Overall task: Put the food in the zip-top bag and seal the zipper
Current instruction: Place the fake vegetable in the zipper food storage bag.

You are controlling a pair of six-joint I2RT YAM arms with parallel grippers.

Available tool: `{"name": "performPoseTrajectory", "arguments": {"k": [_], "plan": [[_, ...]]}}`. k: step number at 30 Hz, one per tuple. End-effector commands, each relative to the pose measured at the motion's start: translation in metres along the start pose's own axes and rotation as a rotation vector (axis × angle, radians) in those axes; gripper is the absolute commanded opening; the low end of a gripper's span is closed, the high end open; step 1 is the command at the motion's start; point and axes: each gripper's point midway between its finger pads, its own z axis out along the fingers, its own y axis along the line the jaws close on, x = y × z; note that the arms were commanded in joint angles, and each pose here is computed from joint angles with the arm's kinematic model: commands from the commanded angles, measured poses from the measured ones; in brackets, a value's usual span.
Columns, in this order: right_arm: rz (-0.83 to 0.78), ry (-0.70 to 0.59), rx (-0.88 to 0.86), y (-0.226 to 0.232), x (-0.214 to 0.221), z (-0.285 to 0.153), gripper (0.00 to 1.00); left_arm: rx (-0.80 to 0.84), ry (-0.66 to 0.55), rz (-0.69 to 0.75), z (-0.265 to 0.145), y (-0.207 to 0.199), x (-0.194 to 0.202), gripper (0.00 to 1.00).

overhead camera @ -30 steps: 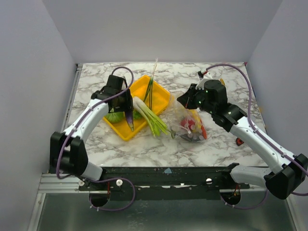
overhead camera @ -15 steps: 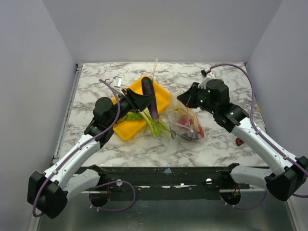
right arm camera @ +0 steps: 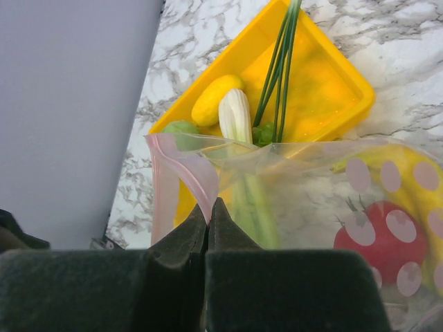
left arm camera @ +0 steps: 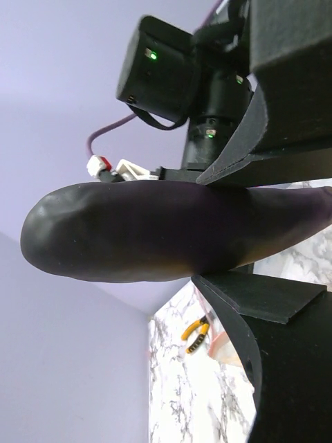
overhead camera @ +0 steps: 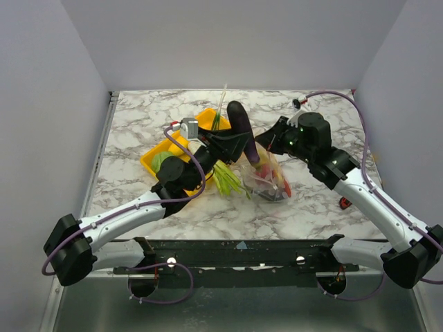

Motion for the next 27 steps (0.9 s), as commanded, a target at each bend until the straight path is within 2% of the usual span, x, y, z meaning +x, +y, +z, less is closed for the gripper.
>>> {"name": "performPoseTrajectory", "arguments": {"k": [1,5,12,18,23,27], "plan": [[0.157,-0.068,-0.011,0.021,-0.03,-0.014,0.01,-0.03,-0.183,0.138,0.014,-0.002,-0.025,0.0],[0.272,-0.109,0.005,0.026,-0.043,-0.019,0.01,-0.046,-0.182,0.153,0.019,0.006,-0.016,0.0],[0.392,-0.212,0.143,0.011,-0.062,-0.027,0.01,-0.111,-0.145,0.211,0.014,0.028,0.0,0.0],[0.418,-0.294,0.286,-0.007,-0.071,-0.03,0.01,-0.137,-0.077,0.233,0.012,0.039,0.017,0.0],[0.401,-0.286,0.437,-0.026,-0.066,-0.017,0.01,-0.156,-0.054,0.268,0.015,0.046,0.019,0.0],[0.375,-0.302,0.473,-0.033,-0.066,-0.008,0.01,-0.164,-0.017,0.263,0.022,0.052,0.029,0.0]]}}
